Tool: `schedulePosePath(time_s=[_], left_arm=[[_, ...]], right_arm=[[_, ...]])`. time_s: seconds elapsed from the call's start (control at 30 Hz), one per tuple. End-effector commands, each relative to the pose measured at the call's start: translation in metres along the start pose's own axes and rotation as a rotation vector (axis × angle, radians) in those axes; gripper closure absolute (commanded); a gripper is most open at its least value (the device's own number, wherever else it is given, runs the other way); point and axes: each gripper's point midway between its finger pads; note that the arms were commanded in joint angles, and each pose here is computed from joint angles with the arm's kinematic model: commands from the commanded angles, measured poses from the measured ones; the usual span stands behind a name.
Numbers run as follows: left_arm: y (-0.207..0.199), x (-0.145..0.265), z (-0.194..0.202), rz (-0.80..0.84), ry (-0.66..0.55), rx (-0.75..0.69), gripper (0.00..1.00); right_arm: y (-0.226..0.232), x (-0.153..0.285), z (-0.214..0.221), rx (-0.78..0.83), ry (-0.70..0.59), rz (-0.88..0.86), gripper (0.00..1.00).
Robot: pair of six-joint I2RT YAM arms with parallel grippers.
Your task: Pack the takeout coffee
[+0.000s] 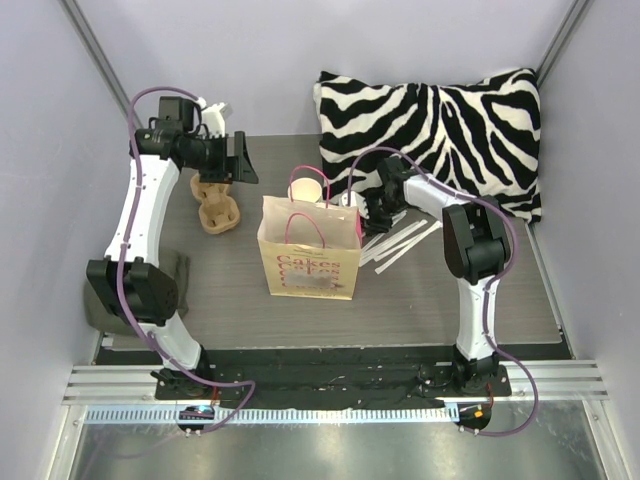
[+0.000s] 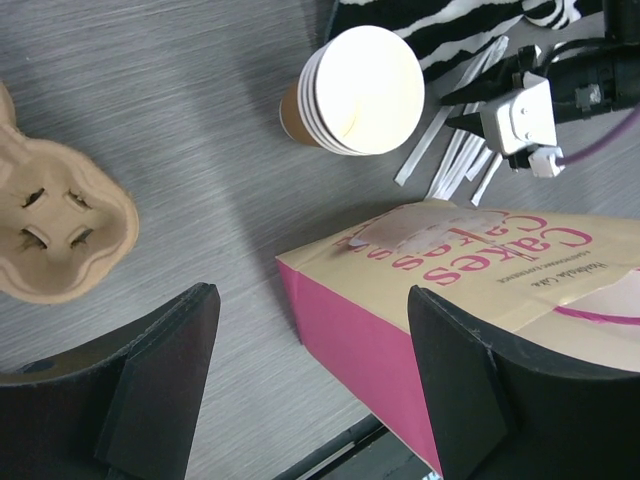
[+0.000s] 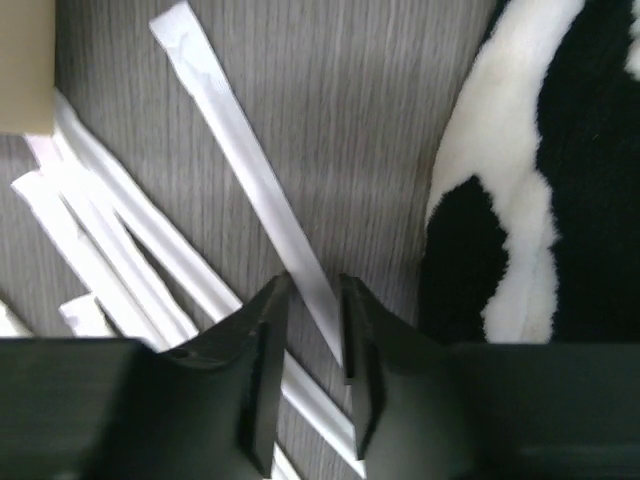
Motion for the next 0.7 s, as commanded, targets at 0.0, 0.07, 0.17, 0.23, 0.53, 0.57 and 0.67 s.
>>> schedulePosePath(time_s=[0.0, 0.07, 0.17, 0.23, 0.53, 0.57, 0.67], left_arm=[[0.004, 0.006, -0.009, 0.008, -0.024, 0.006, 0.19], [0.007, 0.007, -0.011, 0.004, -0.024, 0.011, 0.19], [0.010, 0.009, -0.013, 0.001, -0.030, 0.014, 0.19], [0.010, 0.009, -0.013, 0.004, -0.030, 0.009, 0.20], [0.008, 0.012, -0.017, 0.009, -0.045, -0.006, 0.19], [0.009, 0.012, -0.018, 0.007, -0.050, -0.008, 0.19], [0.011, 0.016, -0.025, -0.001, -0.078, -0.009, 0.17]], right_arm=[[-0.010, -0.020, 0.009, 0.082, 0.027, 0.066, 0.74], [-0.011, -0.021, 0.013, 0.098, 0.039, 0.080, 0.79], [-0.015, -0.018, 0.013, 0.088, 0.040, 0.093, 0.95], [-0.019, -0.015, 0.010, 0.066, 0.032, 0.105, 0.99], [-0.054, 0.044, -0.058, -0.073, -0.159, 0.214, 0.99], [-0.057, 0.054, -0.067, -0.079, -0.181, 0.229, 0.99], [-0.061, 0.079, -0.087, -0.106, -0.236, 0.266, 0.99]])
Point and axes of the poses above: each gripper's point midway between its finger pads, its own x axis back along the fingers, its own y axis along the line the jaws close on, z = x × y, and after that the axes turned 11 degrees about -x, right-handed
